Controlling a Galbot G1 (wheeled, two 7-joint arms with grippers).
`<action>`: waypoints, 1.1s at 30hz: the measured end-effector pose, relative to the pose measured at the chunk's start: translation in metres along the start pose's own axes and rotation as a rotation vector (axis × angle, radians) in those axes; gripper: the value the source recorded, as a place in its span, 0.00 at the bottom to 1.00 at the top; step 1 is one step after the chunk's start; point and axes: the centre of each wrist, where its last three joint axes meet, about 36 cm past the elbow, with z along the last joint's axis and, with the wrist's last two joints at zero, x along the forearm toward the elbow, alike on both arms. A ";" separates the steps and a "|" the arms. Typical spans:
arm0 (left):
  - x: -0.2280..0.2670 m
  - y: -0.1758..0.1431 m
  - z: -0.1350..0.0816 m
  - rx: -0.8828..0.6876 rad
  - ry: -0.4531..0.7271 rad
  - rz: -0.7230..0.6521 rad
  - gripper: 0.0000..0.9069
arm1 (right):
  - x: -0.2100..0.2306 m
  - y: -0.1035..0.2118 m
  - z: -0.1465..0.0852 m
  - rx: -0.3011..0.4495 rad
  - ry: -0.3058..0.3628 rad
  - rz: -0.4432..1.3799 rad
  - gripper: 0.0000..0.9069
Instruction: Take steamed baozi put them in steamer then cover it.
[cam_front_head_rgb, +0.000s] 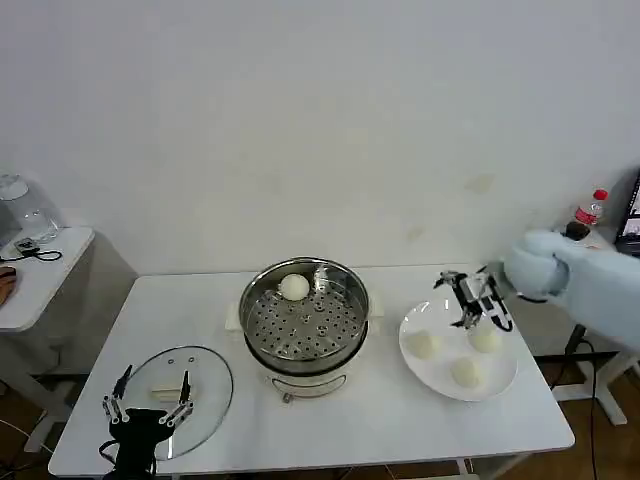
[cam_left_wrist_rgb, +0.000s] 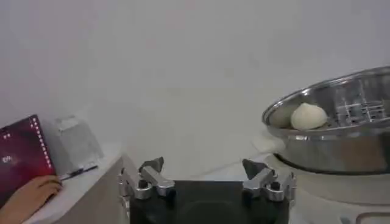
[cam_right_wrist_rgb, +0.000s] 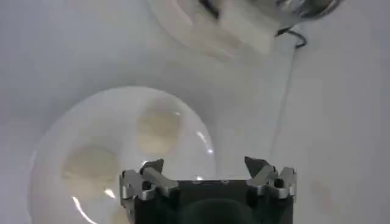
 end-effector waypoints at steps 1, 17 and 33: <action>0.000 0.000 0.001 -0.001 0.002 -0.001 1.00 | -0.005 0.002 0.001 -0.009 -0.001 -0.005 1.00; 0.002 0.004 0.002 -0.008 0.018 -0.012 1.00 | -0.074 0.003 -0.003 -0.057 -0.009 -0.106 1.00; 0.002 0.005 0.002 -0.012 0.019 -0.014 1.00 | -0.118 -0.007 -0.009 -0.097 -0.007 -0.162 1.00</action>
